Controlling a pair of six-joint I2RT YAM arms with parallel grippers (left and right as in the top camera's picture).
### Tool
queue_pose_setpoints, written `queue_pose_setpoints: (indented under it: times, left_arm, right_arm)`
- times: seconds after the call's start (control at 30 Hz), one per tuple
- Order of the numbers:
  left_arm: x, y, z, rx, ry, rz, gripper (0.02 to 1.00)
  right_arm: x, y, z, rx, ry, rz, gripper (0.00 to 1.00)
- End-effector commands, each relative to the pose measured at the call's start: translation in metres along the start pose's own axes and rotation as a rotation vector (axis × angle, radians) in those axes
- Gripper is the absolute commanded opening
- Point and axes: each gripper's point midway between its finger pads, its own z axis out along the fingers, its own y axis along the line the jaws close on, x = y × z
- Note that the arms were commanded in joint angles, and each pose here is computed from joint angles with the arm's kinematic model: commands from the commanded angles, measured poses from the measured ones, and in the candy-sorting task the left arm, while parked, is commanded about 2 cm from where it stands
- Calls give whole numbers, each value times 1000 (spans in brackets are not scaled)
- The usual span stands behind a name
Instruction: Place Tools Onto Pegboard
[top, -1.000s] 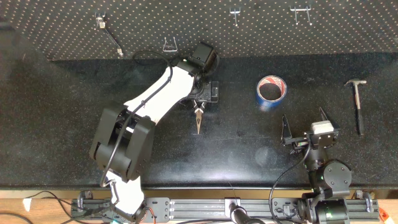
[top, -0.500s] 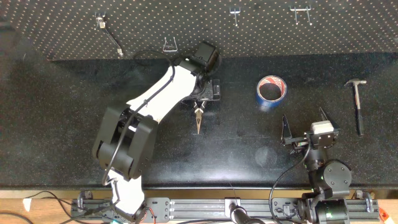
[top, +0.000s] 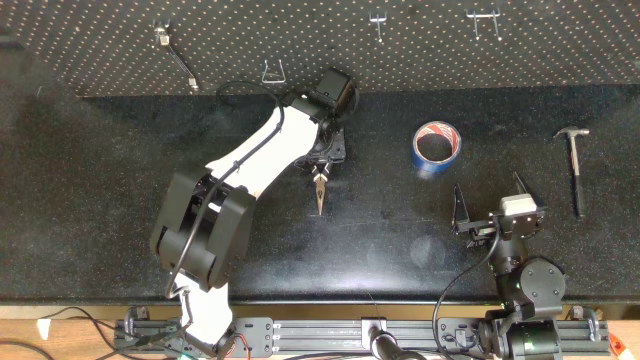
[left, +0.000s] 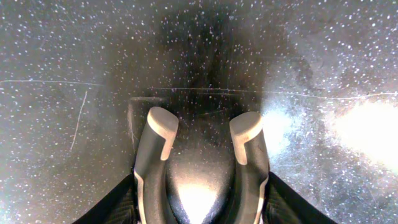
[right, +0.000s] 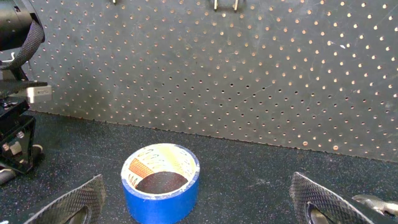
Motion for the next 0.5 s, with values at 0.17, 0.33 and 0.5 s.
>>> queue_pose_setpoints:
  times: [0.17, 0.33, 0.5]
  left_arm:
    - [28, 4, 30, -26, 113, -8, 29]
    - [8, 39, -88, -103, -145, -24, 27]
    - [51, 100, -222, -62, -439, -99, 29]
  right_arm:
    - [1, 1, 0, -1, 1, -14, 967]
    - [1, 1, 0, -1, 1, -14, 969]
    - [1, 1, 0, -1, 1, -14, 967]
